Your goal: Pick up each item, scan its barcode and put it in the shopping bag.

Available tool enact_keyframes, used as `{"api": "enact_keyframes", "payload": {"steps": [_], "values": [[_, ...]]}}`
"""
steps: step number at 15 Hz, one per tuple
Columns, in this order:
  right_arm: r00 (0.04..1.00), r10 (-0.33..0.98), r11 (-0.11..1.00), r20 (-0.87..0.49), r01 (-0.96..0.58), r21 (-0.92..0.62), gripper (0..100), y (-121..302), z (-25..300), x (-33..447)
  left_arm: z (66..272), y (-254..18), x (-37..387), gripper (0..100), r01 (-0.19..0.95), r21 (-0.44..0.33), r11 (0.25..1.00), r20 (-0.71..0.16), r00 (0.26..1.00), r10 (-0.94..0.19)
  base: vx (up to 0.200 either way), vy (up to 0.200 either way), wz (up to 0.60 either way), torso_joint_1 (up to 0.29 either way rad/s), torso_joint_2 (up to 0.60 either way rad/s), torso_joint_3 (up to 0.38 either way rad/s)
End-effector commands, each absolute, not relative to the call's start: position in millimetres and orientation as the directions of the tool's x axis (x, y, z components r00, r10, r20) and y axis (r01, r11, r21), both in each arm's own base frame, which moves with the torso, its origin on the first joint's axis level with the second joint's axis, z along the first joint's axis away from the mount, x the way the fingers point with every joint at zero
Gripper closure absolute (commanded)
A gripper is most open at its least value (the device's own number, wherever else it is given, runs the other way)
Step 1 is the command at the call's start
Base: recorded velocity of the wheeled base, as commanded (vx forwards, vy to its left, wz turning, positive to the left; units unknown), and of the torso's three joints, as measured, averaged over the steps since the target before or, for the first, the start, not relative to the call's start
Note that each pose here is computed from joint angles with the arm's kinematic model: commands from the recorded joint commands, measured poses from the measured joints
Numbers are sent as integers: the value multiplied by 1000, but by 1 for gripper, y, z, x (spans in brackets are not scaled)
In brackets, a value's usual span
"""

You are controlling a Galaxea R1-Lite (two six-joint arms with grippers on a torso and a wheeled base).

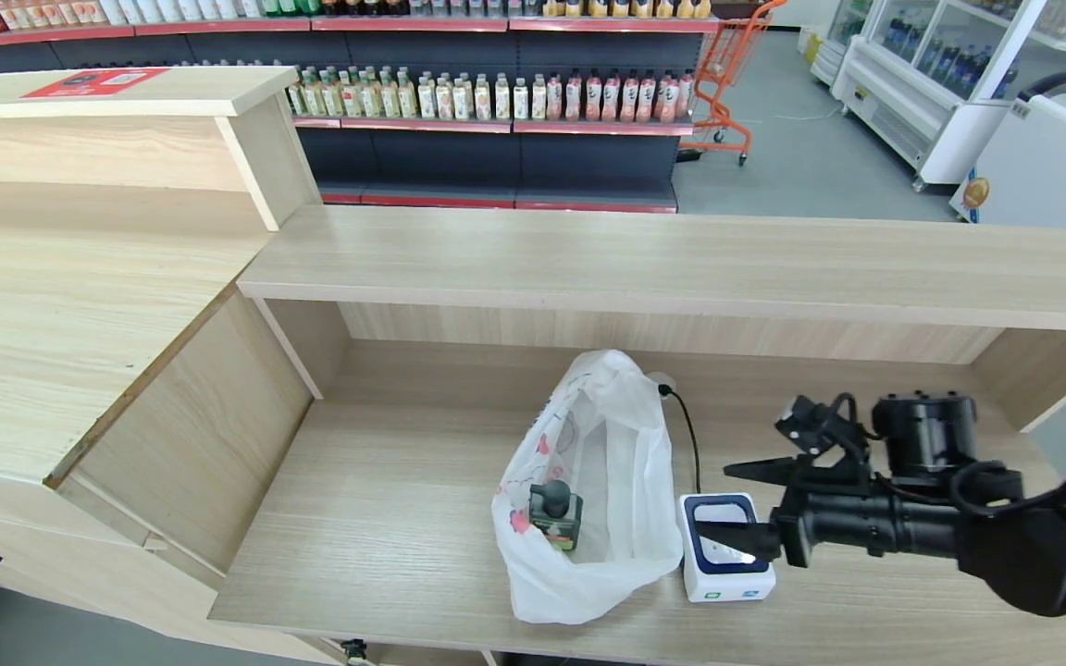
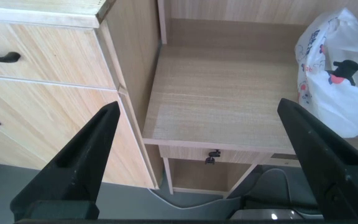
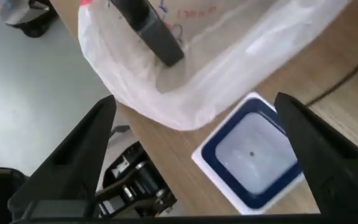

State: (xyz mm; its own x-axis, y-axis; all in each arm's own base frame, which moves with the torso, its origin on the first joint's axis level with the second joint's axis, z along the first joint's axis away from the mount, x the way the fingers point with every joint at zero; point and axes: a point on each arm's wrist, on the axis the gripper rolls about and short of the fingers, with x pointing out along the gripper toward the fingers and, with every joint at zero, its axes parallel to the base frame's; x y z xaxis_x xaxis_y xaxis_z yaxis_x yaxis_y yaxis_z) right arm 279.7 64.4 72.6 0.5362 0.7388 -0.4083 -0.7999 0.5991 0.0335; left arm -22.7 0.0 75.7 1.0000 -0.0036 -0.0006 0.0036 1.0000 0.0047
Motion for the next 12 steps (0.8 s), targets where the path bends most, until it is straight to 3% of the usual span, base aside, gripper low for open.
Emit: {"api": "enact_keyframes", "payload": {"steps": [1, 4, 6, 7, 12], "values": [[684, 642, 701, -347, -707, -94, 0, 16, 104, 248, 76, 0, -23, 0, 2, 5, 1000, 0, 1000, -2, 0, 0, 0, 0, 0, 0], [811, 501, 804, -302, -565, -185, 0, -4, 128, 239, 76, 0, -23, 0, 5, 5, 1000, 0, 1000, -5, 0, 0, 0, 0, 0, 0], [920, 163, 955, -357, -238, -179, 0, -8, 130, 233, 76, 0, -23, 0, 3, 5, 1000, 0, 1000, -3, 0, 0, 0, 0, 0, 0], [912, 99, 975, -399, -170, -145, 0, -5, 126, 231, 76, 0, -23, 0, 5, 5, 1000, 0, 1000, -5, 0, 0, 0, 0, 0, 0], [934, 132, 990, -333, -143, -8, 0, 6, 142, 209, 76, 0, -23, 0, 3, 5, 1000, 0, 1000, -3, 0, 0, 0, 0, 0, 0]]}}
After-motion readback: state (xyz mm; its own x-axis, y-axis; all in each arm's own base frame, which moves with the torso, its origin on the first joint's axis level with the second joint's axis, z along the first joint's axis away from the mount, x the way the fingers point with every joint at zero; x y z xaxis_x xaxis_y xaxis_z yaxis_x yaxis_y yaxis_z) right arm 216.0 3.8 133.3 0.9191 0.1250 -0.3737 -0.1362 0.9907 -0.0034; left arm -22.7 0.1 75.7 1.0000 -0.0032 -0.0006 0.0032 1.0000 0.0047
